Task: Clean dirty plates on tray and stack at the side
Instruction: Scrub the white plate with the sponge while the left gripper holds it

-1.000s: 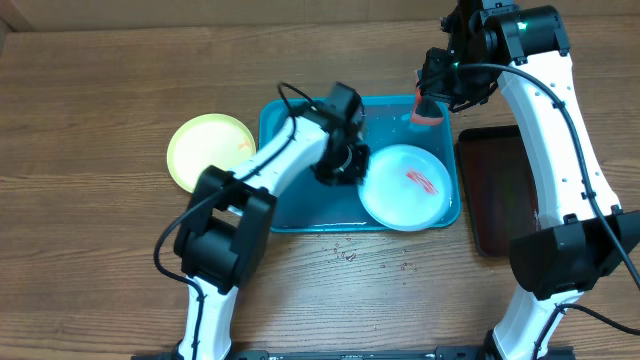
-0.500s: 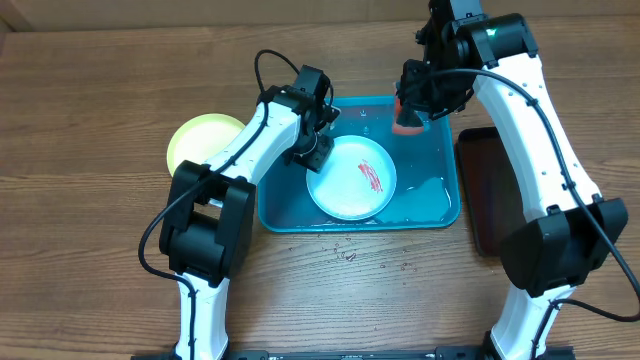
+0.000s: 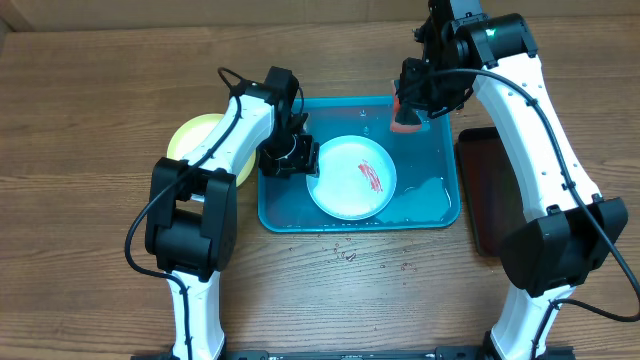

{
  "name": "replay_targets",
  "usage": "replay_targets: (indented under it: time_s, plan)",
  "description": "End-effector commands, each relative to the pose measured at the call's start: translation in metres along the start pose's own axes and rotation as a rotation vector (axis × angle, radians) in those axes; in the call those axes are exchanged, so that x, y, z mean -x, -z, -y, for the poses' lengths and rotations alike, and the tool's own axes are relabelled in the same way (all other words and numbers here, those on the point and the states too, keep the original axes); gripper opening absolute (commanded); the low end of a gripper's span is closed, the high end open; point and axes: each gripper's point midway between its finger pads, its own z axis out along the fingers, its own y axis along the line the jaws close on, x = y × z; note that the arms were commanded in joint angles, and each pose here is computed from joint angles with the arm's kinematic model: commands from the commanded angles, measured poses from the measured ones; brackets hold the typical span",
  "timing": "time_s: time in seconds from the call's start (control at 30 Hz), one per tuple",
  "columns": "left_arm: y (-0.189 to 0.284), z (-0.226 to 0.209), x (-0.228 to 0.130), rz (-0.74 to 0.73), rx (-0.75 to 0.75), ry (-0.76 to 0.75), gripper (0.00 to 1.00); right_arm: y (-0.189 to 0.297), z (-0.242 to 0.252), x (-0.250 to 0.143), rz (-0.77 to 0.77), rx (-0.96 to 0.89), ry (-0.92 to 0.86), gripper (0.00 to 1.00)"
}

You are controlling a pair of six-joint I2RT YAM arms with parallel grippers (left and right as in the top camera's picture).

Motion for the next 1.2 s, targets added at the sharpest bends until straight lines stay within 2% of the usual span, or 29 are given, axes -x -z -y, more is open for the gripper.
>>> replay_targets:
  time_s: [0.0, 0.13, 0.2, 0.37, 0.4, 0.53, 0.93, 1.03, 1.17]
  plan:
    - [-0.014, 0.013, -0.009, -0.024, -0.01, 0.091, 0.62, -0.001, -0.005, -0.001, -0.001, 0.013, 0.012, 0.04]
    - [-0.025, -0.001, -0.01, 0.001, 0.077, 0.141, 0.54, -0.001, -0.005, -0.001, -0.002, 0.013, 0.012, 0.04]
    - [-0.03, -0.003, -0.014, -0.008, 0.09, 0.165, 0.47, -0.001, -0.005, -0.001, -0.001, 0.013, 0.012, 0.04]
    - [-0.034, -0.008, -0.017, -0.012, 0.1, 0.183, 0.08, -0.001, -0.005, -0.001, 0.0, 0.013, 0.012, 0.04]
    - [-0.033, -0.01, -0.015, -0.002, 0.11, 0.182, 0.04, -0.001, -0.005, 0.0, 0.001, 0.014, 0.012, 0.04]
    - [-0.031, -0.024, 0.002, 0.081, 0.189, 0.162, 0.04, -0.007, -0.009, -0.005, -0.023, 0.016, 0.015, 0.04]
    - [-0.028, -0.029, 0.012, 0.108, 0.184, 0.101, 0.04, -0.08, -0.023, -0.046, -0.246, -0.047, 0.002, 0.04]
    - [-0.027, -0.027, 0.013, 0.099, 0.123, 0.115, 0.04, -0.096, -0.022, -0.049, -0.266, -0.066, 0.011, 0.04]
    - [-0.023, -0.014, 0.012, 0.061, -0.052, 0.131, 0.04, -0.113, -0.02, -0.048, -0.275, -0.069, 0.005, 0.04]
